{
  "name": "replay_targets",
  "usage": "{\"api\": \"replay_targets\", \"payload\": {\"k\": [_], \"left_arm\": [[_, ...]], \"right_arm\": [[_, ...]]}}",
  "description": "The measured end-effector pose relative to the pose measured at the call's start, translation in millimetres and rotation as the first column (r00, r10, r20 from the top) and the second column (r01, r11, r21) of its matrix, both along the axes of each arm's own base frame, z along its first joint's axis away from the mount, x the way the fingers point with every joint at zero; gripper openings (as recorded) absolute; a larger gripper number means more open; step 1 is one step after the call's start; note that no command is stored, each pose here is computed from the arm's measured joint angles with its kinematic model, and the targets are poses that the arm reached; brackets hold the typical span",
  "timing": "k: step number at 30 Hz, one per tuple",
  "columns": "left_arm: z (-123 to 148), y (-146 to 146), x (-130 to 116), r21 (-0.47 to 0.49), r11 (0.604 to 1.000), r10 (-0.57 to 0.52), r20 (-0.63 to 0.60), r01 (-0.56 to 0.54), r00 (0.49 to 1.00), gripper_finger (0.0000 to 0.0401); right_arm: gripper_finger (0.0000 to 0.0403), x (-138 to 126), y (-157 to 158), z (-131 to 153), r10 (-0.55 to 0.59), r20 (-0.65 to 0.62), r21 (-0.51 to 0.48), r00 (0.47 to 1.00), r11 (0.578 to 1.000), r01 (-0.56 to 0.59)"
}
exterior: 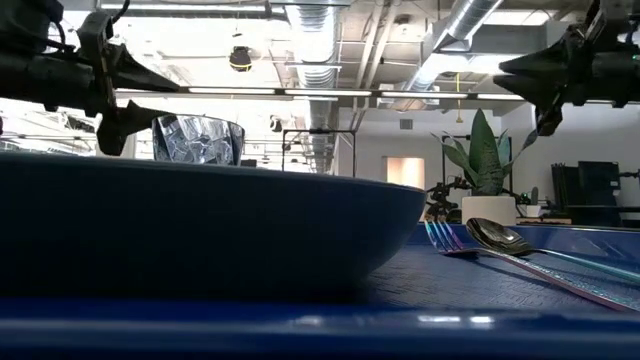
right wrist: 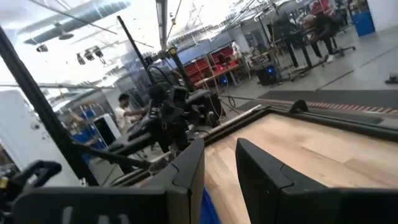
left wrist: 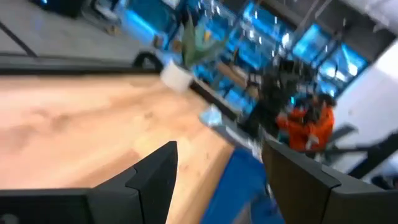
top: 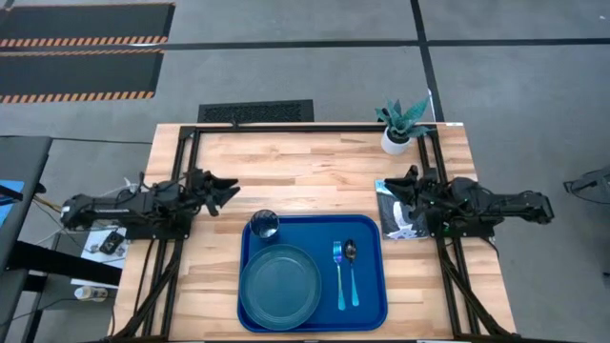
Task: Pick and place plate/cup/fork/spoon on tray
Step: Return to Home Position
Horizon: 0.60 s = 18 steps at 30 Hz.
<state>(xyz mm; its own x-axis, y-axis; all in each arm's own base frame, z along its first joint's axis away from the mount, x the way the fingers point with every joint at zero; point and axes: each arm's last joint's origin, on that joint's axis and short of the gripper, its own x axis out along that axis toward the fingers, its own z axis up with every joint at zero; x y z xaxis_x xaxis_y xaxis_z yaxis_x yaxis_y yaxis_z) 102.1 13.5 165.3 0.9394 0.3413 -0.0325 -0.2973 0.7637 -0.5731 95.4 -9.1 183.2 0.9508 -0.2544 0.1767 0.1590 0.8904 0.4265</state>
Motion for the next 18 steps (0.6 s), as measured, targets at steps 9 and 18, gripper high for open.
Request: {"api": "replay_targets", "payload": {"k": [9,18], "left_arm": [[-3,-12,3,0.079,0.981,-0.17,-0.068,0.175,0.983,0.0222],[-3,-12,3,0.172,0.97,-0.153,-0.103,0.169,0.983,0.0222]], "right_arm": [[0.0117,1,-3,-12,-0.036,-0.145,-0.103,0.989,0.994,0.021],[0.0117,1,-6,-13,-0.075,-0.169,-0.137,0.983,0.989,0.052]]}}
